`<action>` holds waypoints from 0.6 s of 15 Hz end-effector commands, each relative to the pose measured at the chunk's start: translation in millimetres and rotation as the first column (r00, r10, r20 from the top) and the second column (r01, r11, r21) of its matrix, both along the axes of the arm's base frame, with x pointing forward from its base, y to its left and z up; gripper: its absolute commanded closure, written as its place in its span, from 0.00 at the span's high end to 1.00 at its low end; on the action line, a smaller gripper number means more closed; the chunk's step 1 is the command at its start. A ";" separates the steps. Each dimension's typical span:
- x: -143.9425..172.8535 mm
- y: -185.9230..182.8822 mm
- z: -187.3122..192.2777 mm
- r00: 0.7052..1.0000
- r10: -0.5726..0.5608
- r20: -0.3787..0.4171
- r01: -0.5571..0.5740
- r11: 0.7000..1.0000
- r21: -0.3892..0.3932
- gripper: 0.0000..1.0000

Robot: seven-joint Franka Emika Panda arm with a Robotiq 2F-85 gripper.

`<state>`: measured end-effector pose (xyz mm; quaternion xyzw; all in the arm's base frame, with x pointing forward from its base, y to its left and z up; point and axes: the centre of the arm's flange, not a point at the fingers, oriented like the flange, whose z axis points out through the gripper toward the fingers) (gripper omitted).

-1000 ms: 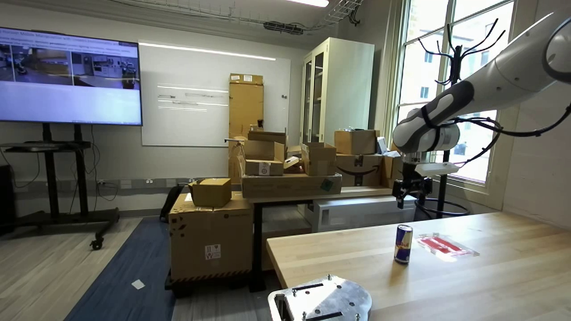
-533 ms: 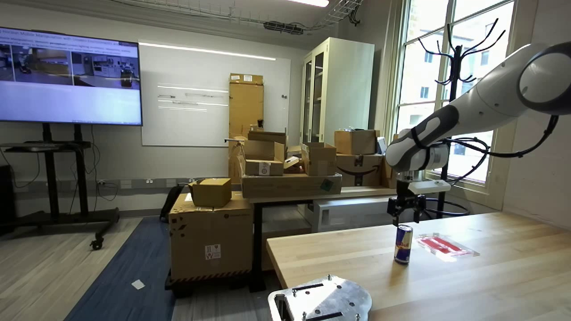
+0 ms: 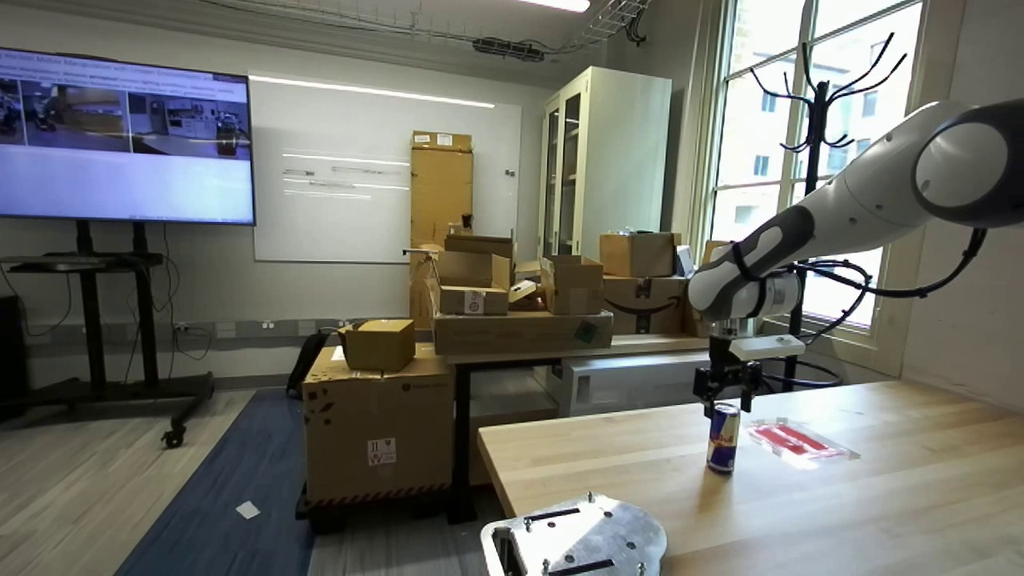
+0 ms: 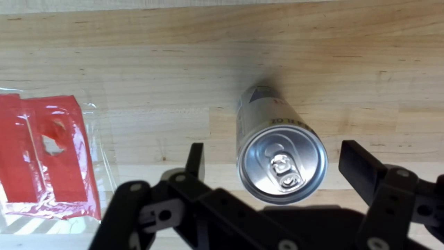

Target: Move the can to the left

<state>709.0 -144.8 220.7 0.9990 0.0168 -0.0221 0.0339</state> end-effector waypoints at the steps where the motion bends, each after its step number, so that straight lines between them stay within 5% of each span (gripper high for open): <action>1: 11.2 -3.2 -2.1 1.000 0.007 -0.018 -0.006 1.000 0.028 1.00; 5: 10.6 -4.0 -7.5 1.000 0.009 -0.022 -0.009 0.999 0.032 1.00; 6: 10.0 -4.6 -8.3 1.000 0.011 -0.021 -0.011 0.999 0.030 0.84; 9: 9.0 -6.1 -7.6 1.000 0.013 -0.016 -0.013 0.999 0.032 0.58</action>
